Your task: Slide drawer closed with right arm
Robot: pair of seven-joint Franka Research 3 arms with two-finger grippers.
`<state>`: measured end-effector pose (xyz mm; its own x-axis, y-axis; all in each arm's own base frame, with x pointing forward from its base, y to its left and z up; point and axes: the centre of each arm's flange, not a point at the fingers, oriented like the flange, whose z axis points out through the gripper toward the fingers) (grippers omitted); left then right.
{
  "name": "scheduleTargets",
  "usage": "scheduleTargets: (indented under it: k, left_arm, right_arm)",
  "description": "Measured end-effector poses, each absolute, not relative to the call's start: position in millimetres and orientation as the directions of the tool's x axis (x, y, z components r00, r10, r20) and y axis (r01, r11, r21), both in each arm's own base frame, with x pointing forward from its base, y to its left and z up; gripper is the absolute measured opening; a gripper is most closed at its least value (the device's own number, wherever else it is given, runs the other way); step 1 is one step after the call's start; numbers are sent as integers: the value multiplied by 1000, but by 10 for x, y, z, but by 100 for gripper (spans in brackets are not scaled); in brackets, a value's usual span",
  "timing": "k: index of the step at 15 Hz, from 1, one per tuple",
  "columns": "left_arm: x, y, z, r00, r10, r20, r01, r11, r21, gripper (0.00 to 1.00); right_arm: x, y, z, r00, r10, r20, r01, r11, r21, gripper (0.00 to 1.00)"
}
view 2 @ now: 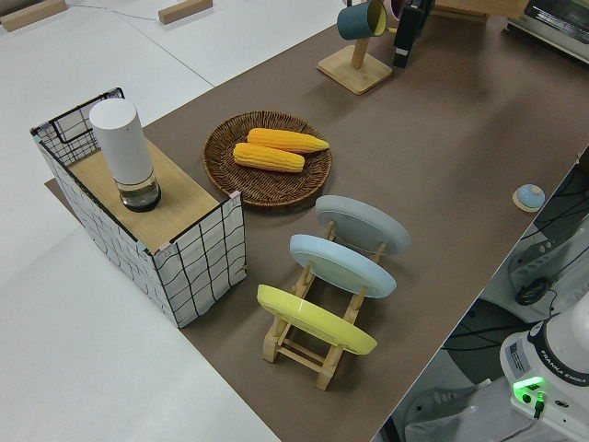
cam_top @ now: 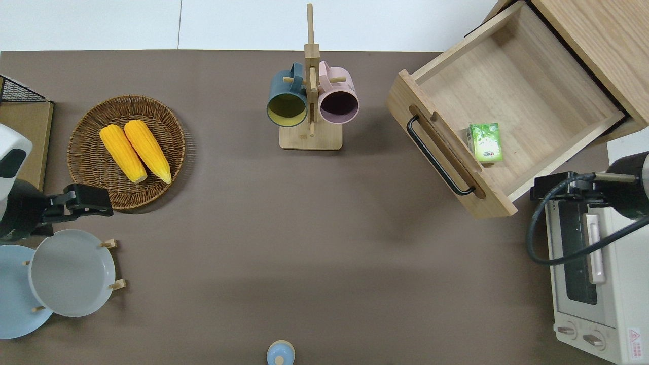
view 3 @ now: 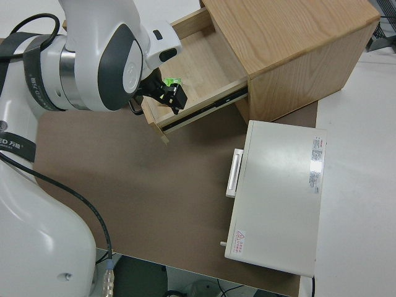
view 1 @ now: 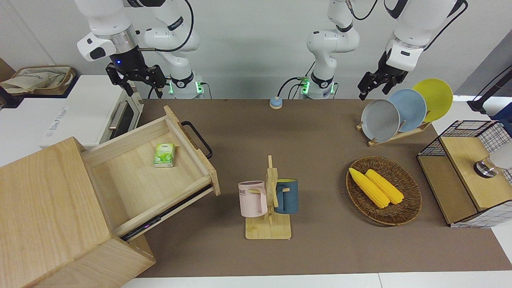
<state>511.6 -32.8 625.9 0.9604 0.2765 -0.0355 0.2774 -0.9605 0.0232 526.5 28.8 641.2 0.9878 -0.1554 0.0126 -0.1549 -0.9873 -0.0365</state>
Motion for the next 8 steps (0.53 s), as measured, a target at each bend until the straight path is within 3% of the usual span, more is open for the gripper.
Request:
scheduleTargets:
  k: [8]
  left_arm:
    - [5116,-328,6259,960,276,-35,277,-960,23,100]
  right_arm:
    - [5251,265,6418,990,-141,14,-141,-990,-2,100]
